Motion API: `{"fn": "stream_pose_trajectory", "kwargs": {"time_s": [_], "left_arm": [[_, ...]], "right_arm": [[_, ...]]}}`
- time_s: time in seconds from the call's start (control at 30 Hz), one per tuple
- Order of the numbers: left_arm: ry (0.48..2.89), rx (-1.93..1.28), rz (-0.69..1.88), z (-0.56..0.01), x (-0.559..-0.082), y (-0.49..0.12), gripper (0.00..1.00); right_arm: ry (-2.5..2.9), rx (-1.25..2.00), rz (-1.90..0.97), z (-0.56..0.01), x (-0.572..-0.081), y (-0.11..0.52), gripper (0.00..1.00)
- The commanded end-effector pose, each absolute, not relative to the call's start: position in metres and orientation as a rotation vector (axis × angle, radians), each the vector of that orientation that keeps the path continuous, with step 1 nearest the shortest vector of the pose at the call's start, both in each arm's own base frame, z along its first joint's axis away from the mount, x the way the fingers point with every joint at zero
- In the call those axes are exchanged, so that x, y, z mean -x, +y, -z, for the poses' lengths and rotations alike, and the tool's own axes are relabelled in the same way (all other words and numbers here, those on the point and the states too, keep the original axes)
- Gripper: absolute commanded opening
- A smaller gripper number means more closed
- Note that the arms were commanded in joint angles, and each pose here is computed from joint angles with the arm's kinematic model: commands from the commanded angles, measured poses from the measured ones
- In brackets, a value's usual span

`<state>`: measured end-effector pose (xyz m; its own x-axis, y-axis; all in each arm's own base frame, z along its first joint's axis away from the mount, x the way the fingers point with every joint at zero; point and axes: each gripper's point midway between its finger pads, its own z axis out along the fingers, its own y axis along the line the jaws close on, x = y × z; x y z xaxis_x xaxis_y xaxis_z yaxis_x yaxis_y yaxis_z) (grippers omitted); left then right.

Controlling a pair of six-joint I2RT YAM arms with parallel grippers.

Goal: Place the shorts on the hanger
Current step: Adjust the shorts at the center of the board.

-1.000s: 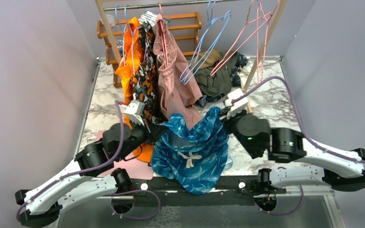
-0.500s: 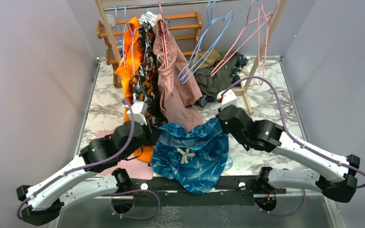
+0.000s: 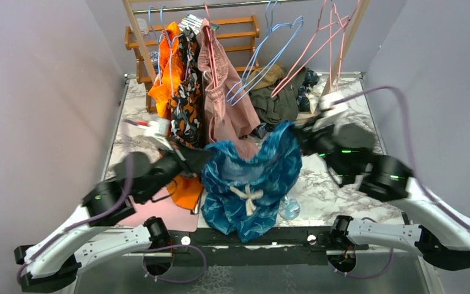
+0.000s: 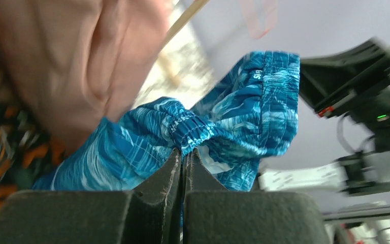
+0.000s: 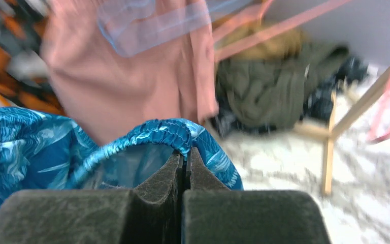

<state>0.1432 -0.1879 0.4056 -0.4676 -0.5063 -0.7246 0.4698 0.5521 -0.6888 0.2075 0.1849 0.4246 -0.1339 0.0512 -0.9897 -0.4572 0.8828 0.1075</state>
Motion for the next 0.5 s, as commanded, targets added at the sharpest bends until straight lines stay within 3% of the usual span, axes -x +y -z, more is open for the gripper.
{"fn": "stream_pose_trajectory", "kwargs": {"time_s": [0.0,0.17,0.37,0.47], "left_arm": [[1.964,0.04,1.039,-0.3,-0.15,-0.211,0.0],[2.033,0.163,0.922,-0.244,-0.163,-0.203,0.0],[1.968,0.289,0.81,-0.247,-0.183,-0.186,0.0],[2.022,0.32,0.73,-0.218,-0.19,-0.189,0.0]], "right_arm": [[1.937,0.381,-0.238,-0.291,-0.225,0.203,0.01],[2.076,0.273,-0.197,-0.219,-0.235,0.194,0.01],[2.007,0.177,-0.143,-0.245,-0.251,0.175,0.01],[2.062,0.158,-0.121,-0.219,-0.253,0.172,0.01]]}}
